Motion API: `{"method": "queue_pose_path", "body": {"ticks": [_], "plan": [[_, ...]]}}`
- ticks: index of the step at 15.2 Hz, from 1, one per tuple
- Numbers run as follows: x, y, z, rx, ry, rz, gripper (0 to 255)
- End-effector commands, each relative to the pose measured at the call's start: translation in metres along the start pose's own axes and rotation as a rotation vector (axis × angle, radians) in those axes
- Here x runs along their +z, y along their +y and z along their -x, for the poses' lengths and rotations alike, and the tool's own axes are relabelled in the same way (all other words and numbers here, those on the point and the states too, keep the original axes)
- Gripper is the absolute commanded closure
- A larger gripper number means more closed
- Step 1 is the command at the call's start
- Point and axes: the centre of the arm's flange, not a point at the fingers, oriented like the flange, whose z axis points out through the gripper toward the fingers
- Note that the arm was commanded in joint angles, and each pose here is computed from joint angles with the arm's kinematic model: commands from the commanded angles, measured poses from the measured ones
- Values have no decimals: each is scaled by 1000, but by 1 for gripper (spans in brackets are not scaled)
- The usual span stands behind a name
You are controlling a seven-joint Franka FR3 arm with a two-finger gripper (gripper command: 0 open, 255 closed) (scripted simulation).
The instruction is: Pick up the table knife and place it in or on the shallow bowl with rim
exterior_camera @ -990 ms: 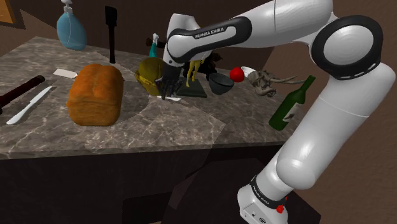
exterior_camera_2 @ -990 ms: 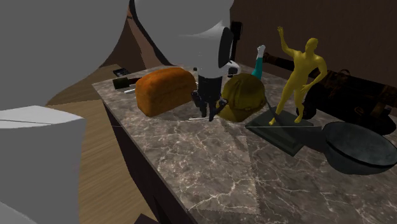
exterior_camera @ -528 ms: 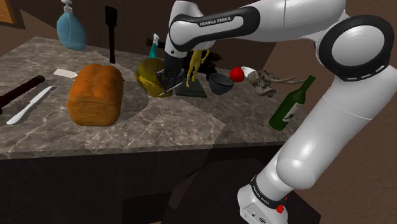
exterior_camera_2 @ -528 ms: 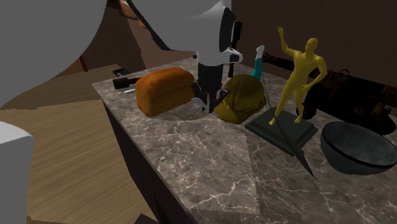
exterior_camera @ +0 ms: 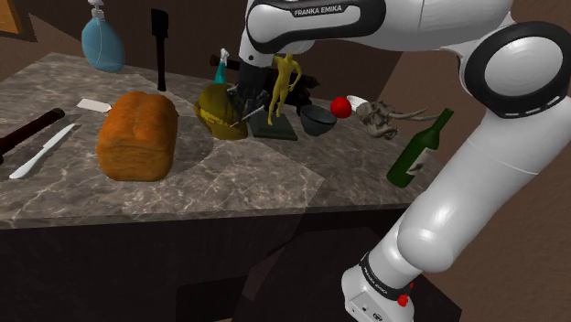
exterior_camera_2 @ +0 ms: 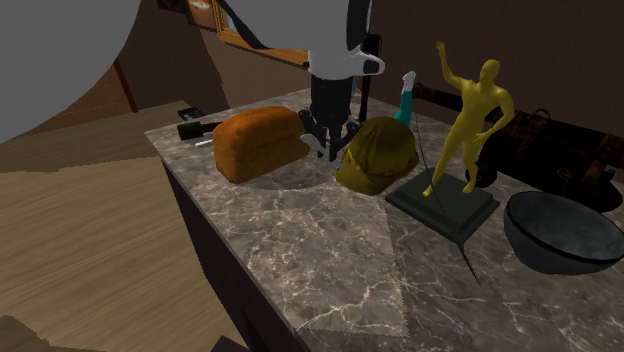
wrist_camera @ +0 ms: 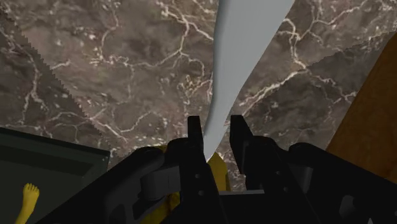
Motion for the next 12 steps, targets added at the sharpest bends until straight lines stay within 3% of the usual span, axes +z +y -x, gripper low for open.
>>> {"method": "queue_pose_path", "body": {"ticks": [1,7,12], "plan": [[-11,0,0,0,0,0,255],[-39,0,0,0,0,0,255],[-43,64,-14,0,0,0,255]]}}
